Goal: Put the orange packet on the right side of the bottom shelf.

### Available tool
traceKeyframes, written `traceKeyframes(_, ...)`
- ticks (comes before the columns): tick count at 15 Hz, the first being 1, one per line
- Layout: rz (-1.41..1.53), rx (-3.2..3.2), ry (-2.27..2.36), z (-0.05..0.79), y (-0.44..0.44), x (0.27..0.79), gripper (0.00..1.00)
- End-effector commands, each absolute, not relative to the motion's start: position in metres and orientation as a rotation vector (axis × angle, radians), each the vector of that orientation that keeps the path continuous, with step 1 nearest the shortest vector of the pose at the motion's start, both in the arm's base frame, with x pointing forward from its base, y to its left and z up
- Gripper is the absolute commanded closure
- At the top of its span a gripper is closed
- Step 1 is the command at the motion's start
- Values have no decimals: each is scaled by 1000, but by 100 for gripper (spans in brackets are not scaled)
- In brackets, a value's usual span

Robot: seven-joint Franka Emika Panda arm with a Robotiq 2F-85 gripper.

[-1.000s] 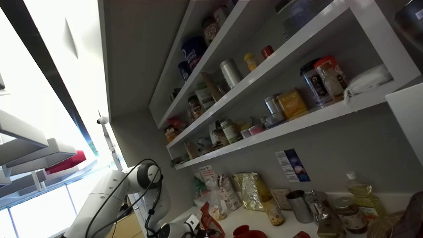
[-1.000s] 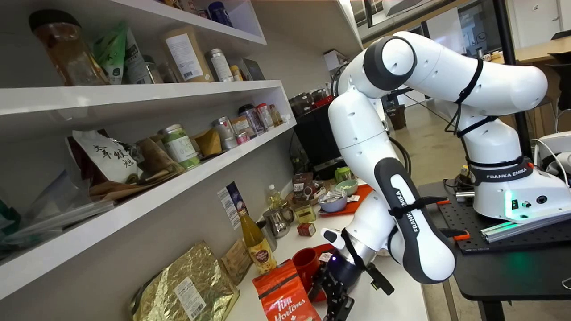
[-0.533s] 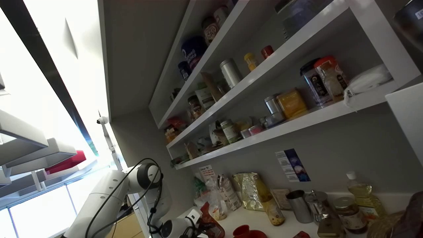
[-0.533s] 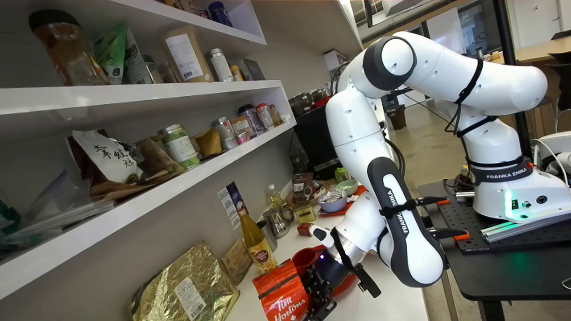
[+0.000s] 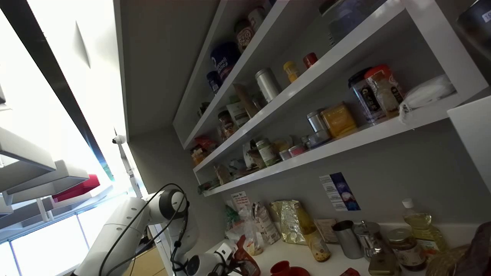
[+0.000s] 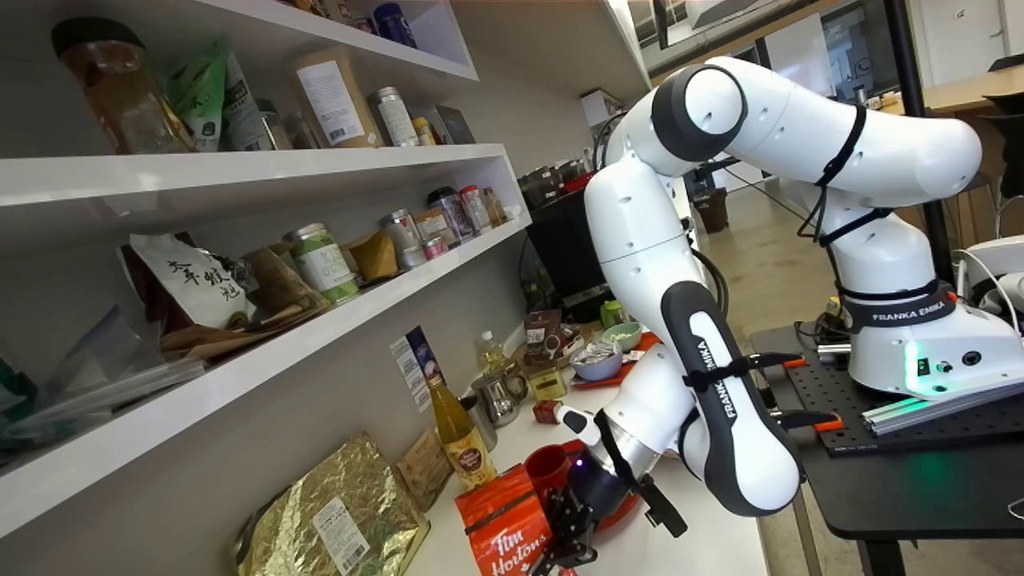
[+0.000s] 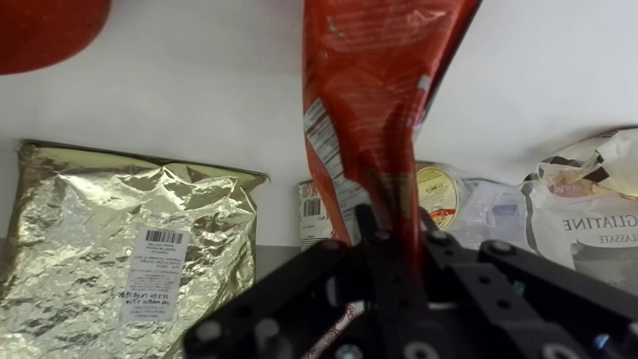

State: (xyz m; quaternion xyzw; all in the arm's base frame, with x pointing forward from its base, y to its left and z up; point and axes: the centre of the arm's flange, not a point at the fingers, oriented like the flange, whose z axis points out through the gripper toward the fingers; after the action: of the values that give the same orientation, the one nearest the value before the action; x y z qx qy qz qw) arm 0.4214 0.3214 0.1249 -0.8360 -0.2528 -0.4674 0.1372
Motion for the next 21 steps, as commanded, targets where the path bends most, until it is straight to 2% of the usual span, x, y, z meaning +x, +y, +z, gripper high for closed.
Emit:
traceKeyframes(1,-1314,-2413,-726,120,322,421,100)
traceKeyframes(9,-1336,-2443,-713,153,315,430,99)
traceKeyframes(21,-1421,-2549,-570,340,268,447,99)
